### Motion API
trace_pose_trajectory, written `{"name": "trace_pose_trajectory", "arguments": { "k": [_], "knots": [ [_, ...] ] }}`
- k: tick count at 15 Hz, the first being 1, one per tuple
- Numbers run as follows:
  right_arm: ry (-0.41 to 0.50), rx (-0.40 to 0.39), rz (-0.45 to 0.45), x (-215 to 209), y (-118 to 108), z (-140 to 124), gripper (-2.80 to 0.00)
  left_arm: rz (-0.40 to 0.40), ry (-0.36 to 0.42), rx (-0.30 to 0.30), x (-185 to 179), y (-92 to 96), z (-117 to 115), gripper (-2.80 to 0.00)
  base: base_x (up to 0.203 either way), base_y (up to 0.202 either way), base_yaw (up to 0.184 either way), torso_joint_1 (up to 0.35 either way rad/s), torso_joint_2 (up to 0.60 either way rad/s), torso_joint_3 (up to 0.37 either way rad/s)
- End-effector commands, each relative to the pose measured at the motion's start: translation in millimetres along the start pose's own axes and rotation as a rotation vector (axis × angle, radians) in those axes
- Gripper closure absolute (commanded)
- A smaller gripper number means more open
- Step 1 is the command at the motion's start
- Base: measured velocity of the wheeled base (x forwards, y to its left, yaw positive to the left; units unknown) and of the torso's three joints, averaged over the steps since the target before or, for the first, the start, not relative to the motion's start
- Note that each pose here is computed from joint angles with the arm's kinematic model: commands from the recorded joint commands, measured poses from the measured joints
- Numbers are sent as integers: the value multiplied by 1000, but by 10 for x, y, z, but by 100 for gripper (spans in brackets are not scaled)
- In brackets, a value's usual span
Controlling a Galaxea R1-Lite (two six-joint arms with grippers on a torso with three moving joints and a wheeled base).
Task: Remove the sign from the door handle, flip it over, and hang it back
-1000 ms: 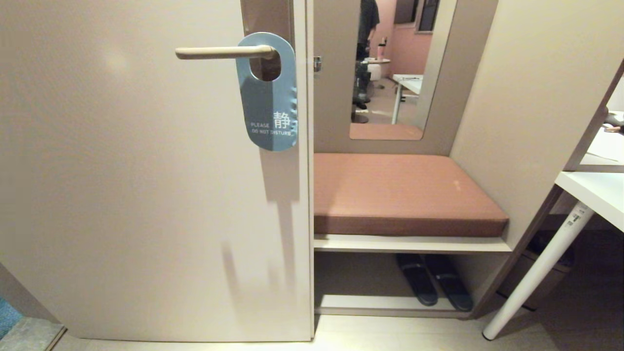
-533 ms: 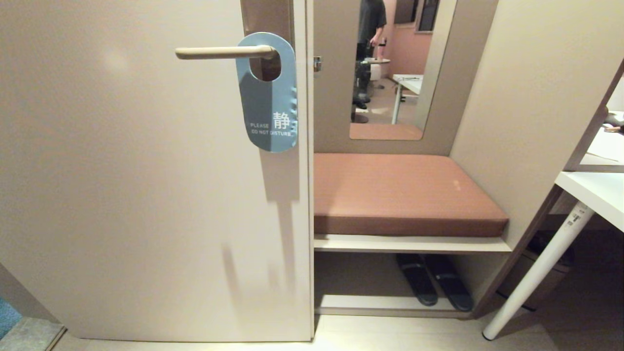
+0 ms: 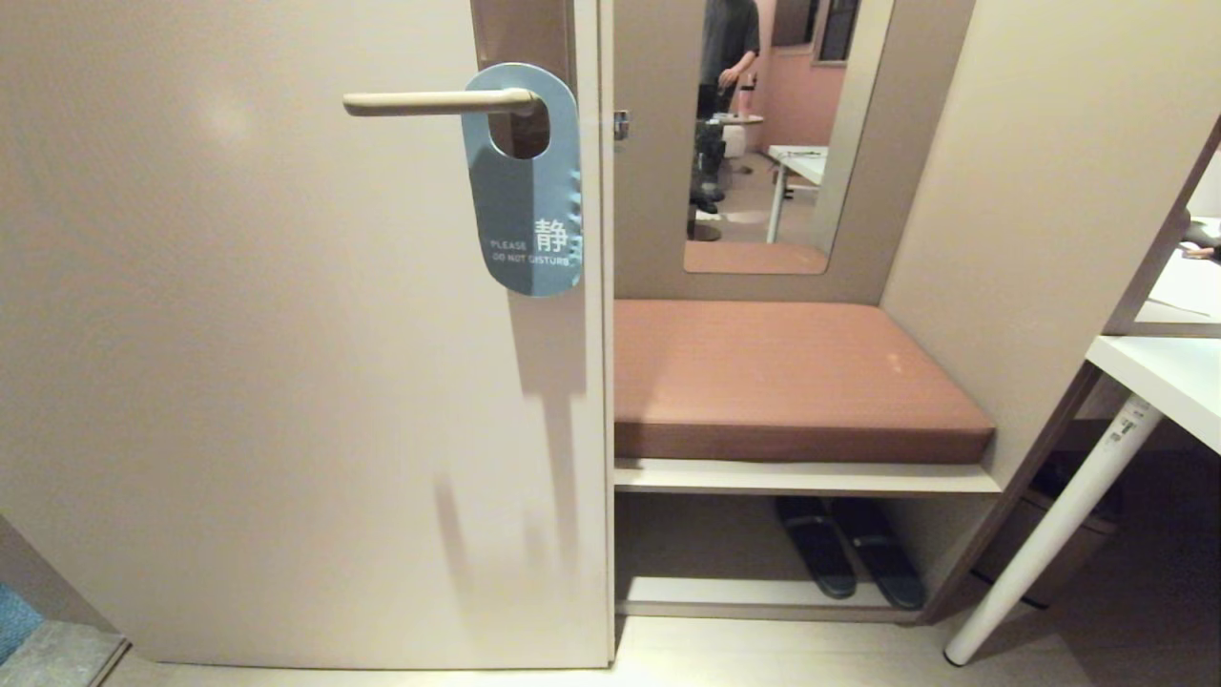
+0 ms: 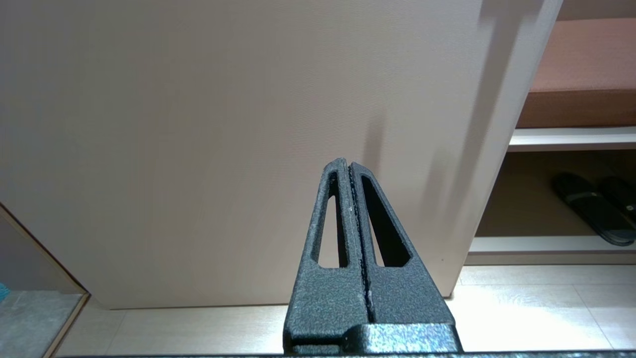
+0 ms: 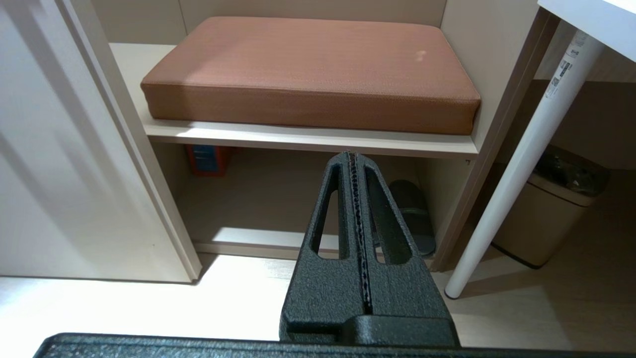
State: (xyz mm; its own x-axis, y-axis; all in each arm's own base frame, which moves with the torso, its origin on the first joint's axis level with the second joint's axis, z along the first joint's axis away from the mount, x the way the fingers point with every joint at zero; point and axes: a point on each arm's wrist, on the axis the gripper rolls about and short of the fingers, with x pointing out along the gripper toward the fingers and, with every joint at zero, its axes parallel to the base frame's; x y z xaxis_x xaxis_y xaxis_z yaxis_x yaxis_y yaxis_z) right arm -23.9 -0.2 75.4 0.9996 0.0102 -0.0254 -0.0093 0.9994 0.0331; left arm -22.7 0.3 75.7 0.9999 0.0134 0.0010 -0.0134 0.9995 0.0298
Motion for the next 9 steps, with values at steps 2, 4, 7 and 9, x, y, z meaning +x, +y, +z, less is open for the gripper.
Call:
{"name": "trace_pose_trajectory", "arguments": {
  "k": [2, 4, 7, 9],
  "knots": [
    [1, 1, 2, 0, 0, -2, 0, 0, 1, 1, 1, 0, 0, 0, 0, 0, 0, 0, 0, 0],
    [-1, 0, 1, -1, 0, 3, 0, 0, 0, 1, 1, 0, 1, 0, 0, 0, 0, 0, 0, 0],
    [1, 2, 2, 0, 0, -1, 0, 0, 1, 1, 1, 0, 0, 0, 0, 0, 0, 0, 0, 0],
    [1, 2, 1, 0, 0, -1, 0, 0, 1, 1, 1, 0, 0, 0, 0, 0, 0, 0, 0, 0]
  ]
}}
